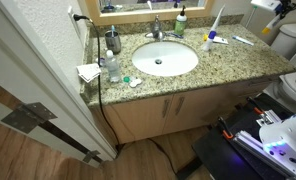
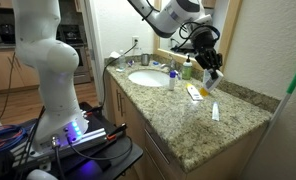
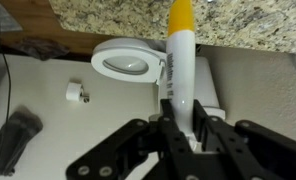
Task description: Place the white and yellow bottle upside down on the right side of the counter
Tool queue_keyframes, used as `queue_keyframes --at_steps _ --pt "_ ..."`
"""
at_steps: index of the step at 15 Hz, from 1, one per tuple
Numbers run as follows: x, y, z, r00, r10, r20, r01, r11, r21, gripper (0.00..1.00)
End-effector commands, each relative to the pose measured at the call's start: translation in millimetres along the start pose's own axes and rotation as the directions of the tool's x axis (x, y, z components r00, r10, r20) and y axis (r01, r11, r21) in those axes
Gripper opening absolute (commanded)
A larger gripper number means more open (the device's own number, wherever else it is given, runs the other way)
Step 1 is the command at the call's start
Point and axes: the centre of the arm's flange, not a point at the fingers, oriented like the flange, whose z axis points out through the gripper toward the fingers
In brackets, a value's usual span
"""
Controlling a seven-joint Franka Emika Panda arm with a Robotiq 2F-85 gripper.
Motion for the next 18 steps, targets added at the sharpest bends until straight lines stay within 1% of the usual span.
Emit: queue_keyframes --at_steps 1,3,4,5,6,7,9,10,12,14,15,16,18 --pt "-5.1 -0.3 -0.1 1.000 -0.003 -0.007 0.003 1.000 0.002 0.23" --pt "-6.7 -2.8 -0.4 1.000 -0.002 -0.002 0.002 1.000 0.006 0.23" --pt "-4.5 -2.3 1.1 1.000 0.002 0.000 -0.002 1.000 0.004 0.06" --pt "-12.9 -11.3 12.2 1.000 0.022 -0.022 -0.022 1.000 -0.008 0.06" --pt "-24.3 -22.5 28.4 0.994 0.086 -0.060 -0.086 0.996 0.007 0.06" --pt "-32.2 -27.3 41.0 0.987 0.143 -0.073 -0.143 0.990 0.018 0.06" --pt "-47.3 -34.8 65.8 0.966 0.242 -0.093 -0.241 0.970 0.026 0.06" --pt "-51.5 -36.4 79.5 0.949 0.290 -0.127 -0.287 0.957 0.037 0.06" --pt "-54.3 -38.9 102.8 0.908 0.366 -0.203 -0.362 0.930 0.058 0.06" --pt "-44.0 -39.6 118.6 0.859 0.419 -0.294 -0.414 0.906 0.083 0.06" --pt "-36.9 -38.9 122.6 0.844 0.421 -0.333 -0.425 0.903 0.063 0.06" --pt "-28.5 -37.3 127.3 0.834 0.429 -0.347 -0.440 0.896 0.051 0.06" --pt "-19.5 -36.0 133.4 0.824 0.424 -0.376 -0.451 0.892 0.018 0.06"
